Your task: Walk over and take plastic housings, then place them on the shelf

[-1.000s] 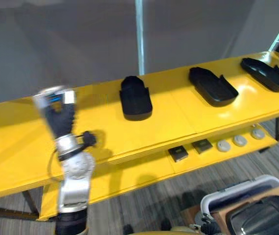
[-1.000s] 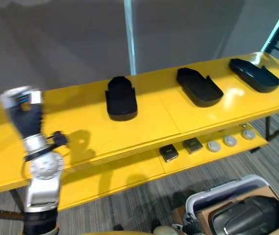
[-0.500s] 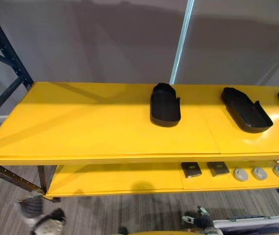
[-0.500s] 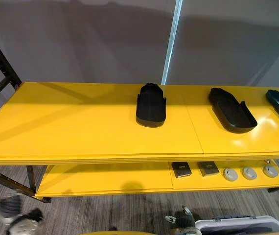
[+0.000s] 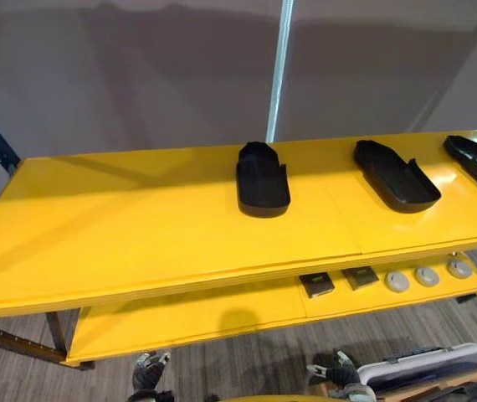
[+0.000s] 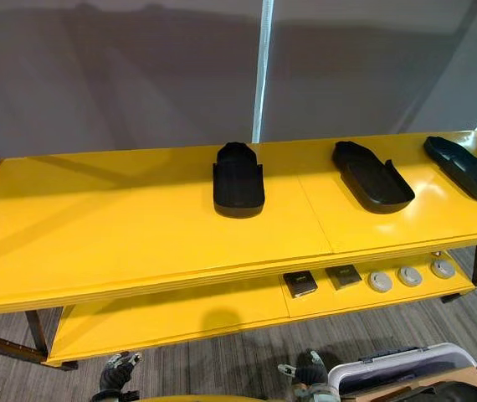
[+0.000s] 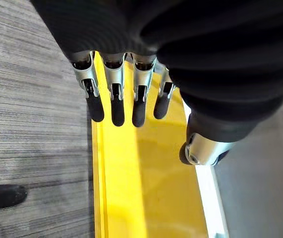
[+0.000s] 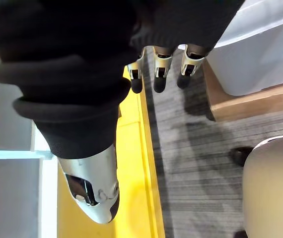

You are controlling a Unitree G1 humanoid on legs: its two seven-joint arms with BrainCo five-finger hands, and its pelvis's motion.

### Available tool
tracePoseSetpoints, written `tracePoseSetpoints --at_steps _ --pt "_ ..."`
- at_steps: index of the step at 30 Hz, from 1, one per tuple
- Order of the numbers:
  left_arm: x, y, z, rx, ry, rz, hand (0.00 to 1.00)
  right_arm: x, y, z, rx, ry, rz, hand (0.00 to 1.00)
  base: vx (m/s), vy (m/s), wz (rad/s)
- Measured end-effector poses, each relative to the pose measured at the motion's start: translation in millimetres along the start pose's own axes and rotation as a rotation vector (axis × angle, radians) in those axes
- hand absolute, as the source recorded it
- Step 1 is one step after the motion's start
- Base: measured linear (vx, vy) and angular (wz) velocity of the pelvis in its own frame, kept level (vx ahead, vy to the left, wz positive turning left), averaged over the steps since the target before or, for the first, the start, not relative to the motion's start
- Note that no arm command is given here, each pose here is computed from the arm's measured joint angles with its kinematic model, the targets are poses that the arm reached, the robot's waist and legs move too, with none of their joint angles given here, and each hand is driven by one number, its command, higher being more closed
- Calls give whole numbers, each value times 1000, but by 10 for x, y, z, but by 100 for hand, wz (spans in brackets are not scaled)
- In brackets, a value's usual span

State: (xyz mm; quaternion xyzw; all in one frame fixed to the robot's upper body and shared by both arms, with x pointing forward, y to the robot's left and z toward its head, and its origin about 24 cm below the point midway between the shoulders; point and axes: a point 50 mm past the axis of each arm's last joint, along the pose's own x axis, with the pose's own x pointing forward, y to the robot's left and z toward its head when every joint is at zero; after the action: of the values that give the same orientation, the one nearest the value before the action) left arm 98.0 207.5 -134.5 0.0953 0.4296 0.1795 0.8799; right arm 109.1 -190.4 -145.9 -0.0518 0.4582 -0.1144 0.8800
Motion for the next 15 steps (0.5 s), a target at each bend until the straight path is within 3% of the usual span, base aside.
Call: tracePoseSetpoints --at_steps 15 --pt "28 -120 63 42 -14 -35 0 86 -101 229 -19 -61 -27 0 -3 0 -33"
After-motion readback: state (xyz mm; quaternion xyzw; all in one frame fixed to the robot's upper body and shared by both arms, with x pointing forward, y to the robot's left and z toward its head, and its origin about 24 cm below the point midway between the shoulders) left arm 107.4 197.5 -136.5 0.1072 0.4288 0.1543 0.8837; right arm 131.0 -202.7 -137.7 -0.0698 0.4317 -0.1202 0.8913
